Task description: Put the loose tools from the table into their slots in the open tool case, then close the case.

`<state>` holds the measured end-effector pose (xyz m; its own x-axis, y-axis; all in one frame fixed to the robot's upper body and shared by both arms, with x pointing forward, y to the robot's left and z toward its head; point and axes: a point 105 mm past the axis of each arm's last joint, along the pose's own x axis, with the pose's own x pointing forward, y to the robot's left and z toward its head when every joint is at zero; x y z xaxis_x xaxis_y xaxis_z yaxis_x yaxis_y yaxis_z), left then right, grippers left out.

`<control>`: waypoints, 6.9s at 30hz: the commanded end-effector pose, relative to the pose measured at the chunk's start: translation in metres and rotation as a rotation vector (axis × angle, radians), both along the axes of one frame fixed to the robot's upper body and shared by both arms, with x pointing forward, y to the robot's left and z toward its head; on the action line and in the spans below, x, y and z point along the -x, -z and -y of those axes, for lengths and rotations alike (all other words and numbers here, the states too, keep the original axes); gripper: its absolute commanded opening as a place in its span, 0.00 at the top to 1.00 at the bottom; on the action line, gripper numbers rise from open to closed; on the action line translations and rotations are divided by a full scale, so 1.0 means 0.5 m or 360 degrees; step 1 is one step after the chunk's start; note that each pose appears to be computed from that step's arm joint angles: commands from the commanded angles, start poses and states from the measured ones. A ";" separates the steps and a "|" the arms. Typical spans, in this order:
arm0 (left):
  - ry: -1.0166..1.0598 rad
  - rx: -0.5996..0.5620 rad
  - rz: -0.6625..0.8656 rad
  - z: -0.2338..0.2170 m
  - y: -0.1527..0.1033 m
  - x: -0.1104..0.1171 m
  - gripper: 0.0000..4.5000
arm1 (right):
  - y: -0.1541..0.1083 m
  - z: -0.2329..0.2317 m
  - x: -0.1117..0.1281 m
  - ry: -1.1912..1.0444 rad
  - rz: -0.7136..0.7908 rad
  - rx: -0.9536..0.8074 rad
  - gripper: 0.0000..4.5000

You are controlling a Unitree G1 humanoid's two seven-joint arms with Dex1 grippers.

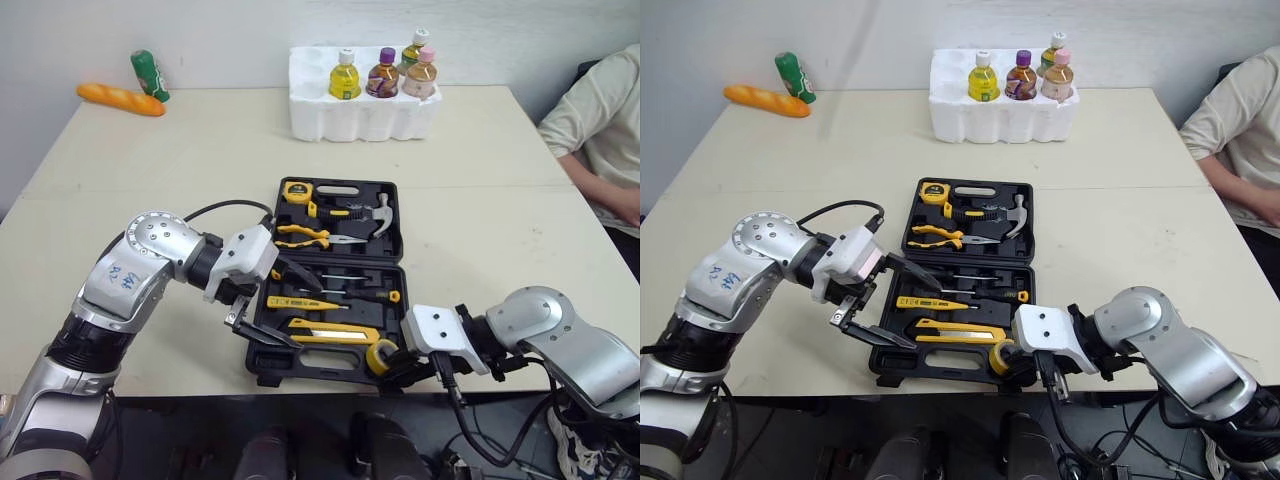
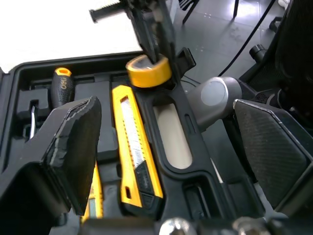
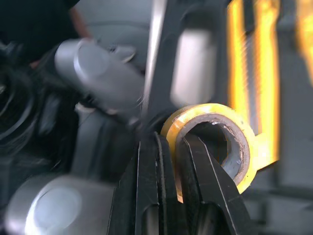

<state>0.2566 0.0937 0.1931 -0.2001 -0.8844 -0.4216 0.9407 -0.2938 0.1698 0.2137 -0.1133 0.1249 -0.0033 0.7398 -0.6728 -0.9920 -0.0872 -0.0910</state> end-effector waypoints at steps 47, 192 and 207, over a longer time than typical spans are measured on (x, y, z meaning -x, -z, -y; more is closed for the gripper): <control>-0.0023 0.0045 0.0122 0.009 -0.010 -0.015 0.00 | 0.151 0.054 0.011 0.0876 -0.0481 -0.0590 0.99; -0.2059 0.0047 -0.0789 -0.095 0.106 -0.289 0.01 | -0.069 0.145 -0.342 0.2048 0.0067 -0.0397 0.00; -0.2099 -0.0269 -0.0895 -0.061 0.188 -0.262 0.20 | -0.010 0.127 -0.351 0.2097 -0.0126 -0.0172 0.05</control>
